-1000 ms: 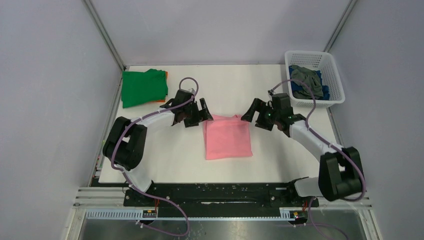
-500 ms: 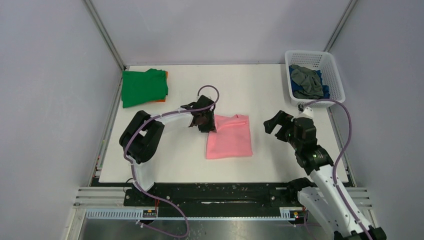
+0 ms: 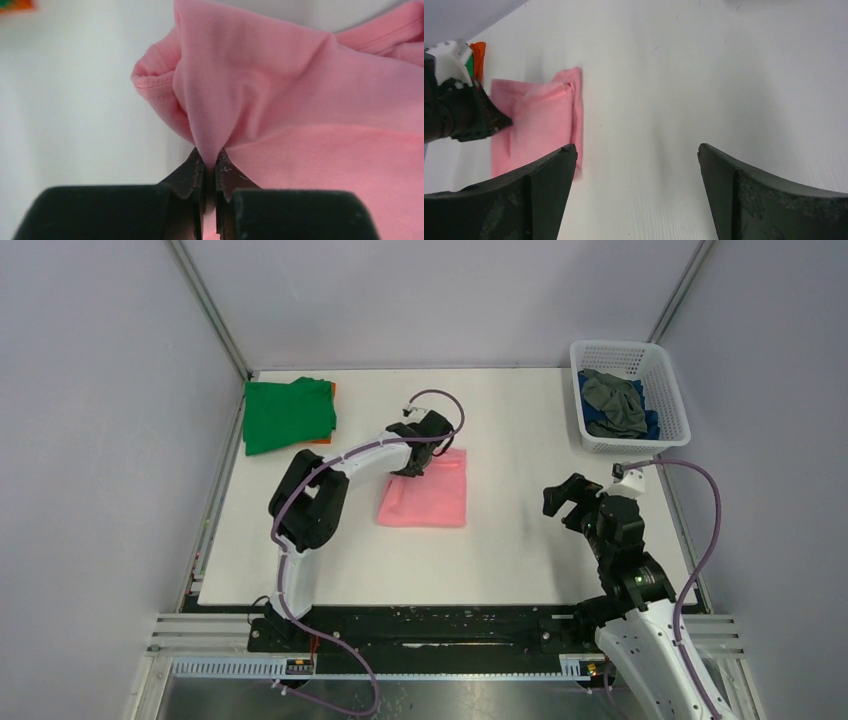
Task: Fold and stack the t-shirts
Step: Put the neatly folded tshirt into the corner of the board with the left arm
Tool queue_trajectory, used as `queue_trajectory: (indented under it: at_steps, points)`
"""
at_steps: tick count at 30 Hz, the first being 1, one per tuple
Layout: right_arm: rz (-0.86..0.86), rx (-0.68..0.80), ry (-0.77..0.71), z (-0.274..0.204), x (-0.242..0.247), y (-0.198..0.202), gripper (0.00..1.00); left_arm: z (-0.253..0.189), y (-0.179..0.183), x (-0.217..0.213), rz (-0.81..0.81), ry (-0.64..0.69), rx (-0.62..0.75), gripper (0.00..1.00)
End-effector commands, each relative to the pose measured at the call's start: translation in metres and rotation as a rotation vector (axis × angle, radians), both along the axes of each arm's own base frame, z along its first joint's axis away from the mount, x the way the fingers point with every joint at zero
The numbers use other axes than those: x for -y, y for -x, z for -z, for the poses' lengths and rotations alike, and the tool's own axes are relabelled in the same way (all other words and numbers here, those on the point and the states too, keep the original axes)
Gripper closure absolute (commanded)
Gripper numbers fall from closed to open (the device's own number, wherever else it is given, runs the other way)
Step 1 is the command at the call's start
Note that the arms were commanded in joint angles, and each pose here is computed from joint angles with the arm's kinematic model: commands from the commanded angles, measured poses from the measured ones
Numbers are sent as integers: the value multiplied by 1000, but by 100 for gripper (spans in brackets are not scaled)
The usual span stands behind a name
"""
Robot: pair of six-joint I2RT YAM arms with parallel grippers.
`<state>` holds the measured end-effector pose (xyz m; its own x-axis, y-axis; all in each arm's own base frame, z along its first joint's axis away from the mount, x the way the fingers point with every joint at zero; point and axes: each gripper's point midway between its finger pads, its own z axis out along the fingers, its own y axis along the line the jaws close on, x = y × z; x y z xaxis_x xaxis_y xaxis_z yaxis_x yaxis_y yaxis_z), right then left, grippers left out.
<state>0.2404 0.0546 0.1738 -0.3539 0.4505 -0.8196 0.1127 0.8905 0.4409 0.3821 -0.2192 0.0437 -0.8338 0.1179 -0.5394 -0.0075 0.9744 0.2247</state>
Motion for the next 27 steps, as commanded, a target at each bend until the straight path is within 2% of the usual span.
queue_trajectory:
  at_steps: [1,7,16,20,27]
  points:
    - [29,-9,52,4,8,-5,1,-56,-47,-63,5,-316,134,100]
    - [40,-27,75,9,11,-10,1,-106,-98,-119,-33,-453,239,100]
    - [78,-34,105,15,17,-17,2,-166,-159,-177,-46,-568,361,100]
    - [74,-44,113,17,17,-19,2,-187,-173,-192,-64,-552,389,100]
    - [78,-52,118,19,17,-20,2,-214,-176,-196,-87,-480,439,100]
